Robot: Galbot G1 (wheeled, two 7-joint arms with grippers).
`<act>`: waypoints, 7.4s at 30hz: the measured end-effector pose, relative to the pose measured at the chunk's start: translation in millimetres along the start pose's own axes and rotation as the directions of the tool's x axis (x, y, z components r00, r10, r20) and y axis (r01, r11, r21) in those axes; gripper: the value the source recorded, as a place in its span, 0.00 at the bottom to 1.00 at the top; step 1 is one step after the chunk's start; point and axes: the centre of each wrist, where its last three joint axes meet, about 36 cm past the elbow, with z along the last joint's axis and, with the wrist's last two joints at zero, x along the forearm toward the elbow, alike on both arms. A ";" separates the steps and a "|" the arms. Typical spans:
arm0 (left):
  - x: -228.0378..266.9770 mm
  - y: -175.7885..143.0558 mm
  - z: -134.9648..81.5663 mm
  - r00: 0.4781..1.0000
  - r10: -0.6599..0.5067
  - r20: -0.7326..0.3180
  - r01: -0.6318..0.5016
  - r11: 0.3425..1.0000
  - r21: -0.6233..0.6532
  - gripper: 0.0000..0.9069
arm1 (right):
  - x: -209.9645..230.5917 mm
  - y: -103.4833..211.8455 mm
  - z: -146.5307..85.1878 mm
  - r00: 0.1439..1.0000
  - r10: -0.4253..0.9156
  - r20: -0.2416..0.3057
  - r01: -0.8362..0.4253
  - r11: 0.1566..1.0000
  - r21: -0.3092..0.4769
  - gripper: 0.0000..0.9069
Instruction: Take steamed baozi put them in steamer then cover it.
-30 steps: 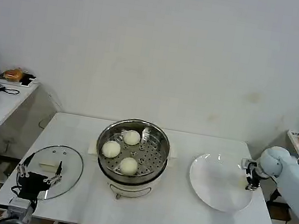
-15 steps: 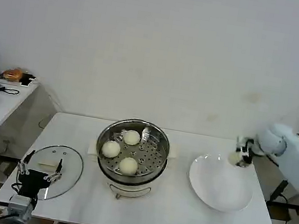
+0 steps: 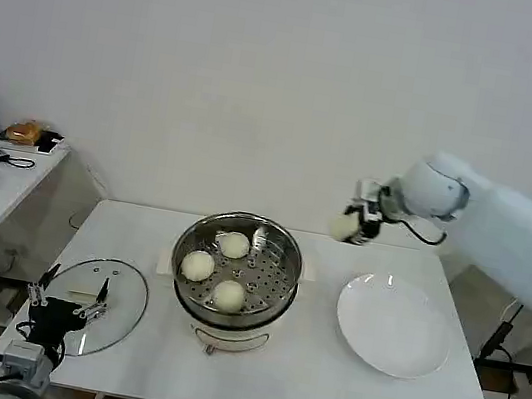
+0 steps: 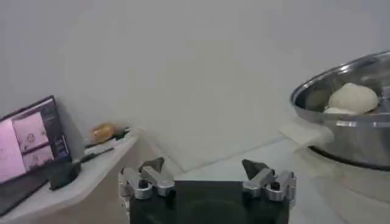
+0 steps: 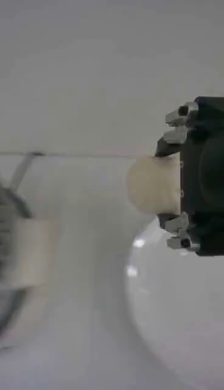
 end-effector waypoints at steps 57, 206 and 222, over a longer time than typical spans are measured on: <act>-5.4 4.8 -1.2 1.000 -0.008 0.013 0.008 0.999 0.031 1.00 | -109.6 43.4 -109.7 0.984 -0.170 0.053 0.176 0.974 -0.143 1.00; -104.7 50.4 104.2 0.988 -0.045 0.147 0.154 0.267 -0.951 0.00 | -55.7 484.9 123.5 0.408 0.886 -0.223 -0.452 -0.016 -0.892 1.00; -85.6 29.8 8.7 0.972 -0.134 0.192 0.225 0.305 -0.925 0.00 | -61.2 486.6 120.2 0.426 0.881 -0.207 -0.443 0.004 -0.897 1.00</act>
